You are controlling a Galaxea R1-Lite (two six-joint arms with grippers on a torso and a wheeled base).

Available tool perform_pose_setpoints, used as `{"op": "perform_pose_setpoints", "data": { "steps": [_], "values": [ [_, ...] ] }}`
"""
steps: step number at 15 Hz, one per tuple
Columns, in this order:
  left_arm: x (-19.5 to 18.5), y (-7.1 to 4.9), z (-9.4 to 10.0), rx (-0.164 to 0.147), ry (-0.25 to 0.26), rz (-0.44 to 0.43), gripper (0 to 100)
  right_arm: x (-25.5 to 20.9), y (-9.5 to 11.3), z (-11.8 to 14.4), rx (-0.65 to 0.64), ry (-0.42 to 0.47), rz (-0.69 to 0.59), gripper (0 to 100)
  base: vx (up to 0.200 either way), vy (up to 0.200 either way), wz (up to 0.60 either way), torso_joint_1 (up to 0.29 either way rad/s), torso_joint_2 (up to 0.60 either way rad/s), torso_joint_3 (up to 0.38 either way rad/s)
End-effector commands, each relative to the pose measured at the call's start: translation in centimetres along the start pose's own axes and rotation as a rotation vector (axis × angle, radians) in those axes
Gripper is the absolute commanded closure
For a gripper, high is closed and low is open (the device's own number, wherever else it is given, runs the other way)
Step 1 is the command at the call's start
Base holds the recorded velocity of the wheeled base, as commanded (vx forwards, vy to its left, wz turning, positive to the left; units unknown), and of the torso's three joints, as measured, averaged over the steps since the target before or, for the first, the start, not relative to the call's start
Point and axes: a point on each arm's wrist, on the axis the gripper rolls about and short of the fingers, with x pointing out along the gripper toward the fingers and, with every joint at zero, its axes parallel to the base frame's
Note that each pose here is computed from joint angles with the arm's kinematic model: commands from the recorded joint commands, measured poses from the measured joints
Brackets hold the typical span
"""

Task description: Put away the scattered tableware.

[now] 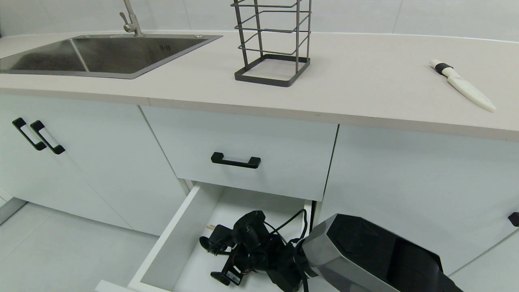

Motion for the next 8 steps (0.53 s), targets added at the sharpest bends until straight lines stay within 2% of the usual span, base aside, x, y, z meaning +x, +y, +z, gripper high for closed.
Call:
{"op": "perform_pose_setpoints", "data": {
  "steps": [1,3,4,8],
  "values": [
    [0.0,0.0,0.0,-0.001,-0.001,0.001,0,0.0,0.0,0.0,0.000,0.001,0.000,0,0.000,0.000,0.00,0.000,0.00,0.000],
    [0.0,0.0,0.0,-0.001,-0.001,0.001,0,-0.1,0.0,0.2,0.000,-0.004,0.000,0,0.000,0.000,0.00,0.000,0.00,0.000],
    [0.0,0.0,0.0,-0.001,-0.001,0.001,0,-0.5,0.1,1.1,-0.006,-0.024,-0.002,0,0.000,0.000,0.00,0.000,0.00,0.000],
    [0.0,0.0,0.0,-0.001,-0.001,0.001,0,-4.3,0.8,7.3,-0.040,-0.153,-0.008,0,0.000,0.000,0.00,0.000,0.00,0.000]
  ]
}}
